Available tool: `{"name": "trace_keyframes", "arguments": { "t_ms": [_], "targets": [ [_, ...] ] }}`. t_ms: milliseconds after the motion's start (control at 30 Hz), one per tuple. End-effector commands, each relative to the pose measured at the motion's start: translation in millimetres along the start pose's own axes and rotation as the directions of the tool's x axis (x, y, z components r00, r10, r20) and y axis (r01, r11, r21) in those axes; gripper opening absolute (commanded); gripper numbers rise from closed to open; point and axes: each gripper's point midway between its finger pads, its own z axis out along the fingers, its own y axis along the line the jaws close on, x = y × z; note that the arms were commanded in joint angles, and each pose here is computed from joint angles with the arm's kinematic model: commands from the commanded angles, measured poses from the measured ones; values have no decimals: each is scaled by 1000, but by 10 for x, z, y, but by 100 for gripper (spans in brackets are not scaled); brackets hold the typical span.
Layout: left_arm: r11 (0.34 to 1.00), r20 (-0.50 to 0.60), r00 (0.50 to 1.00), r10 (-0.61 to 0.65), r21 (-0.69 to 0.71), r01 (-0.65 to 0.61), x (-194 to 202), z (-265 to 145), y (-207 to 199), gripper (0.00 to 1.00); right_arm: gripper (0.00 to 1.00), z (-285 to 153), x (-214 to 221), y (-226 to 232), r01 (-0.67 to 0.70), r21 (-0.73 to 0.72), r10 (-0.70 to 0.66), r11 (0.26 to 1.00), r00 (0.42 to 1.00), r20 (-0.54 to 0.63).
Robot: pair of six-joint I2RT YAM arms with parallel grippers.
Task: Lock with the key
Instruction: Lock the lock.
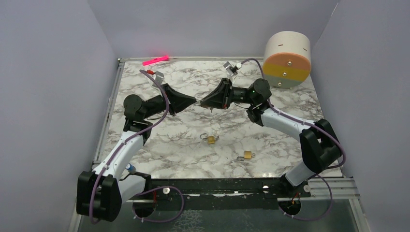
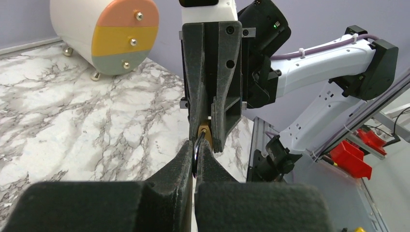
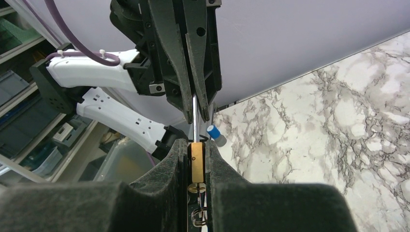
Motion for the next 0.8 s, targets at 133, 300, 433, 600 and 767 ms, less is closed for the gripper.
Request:
{"name": "trace_keyframes", "arguments": {
  "t_ms": [133,300,433,600,767],
  "targets": [
    [994,68,992,105,-33,-103,-328,-107,-27,0,25,-241,-167,-78,41,35,-42,999,999,20],
    [993,84,990,115,-46,-111,-378,-117,-18,0,61,-315,-161,-133,38,71,-40,997,999,29],
    [992,109,989,103,-85,-94,-387,-135,50,0,74,-367,-140,-207,31,100,-35,995,999,36],
    [993,129,989,74,-106,-61,-370,-146,101,0,82,-365,-140,-249,63,91,-69,994,995,67],
    [995,139,989,44,-92,-31,-350,-135,113,0,86,-275,-163,-248,127,46,-132,991,983,125]
  ]
}}
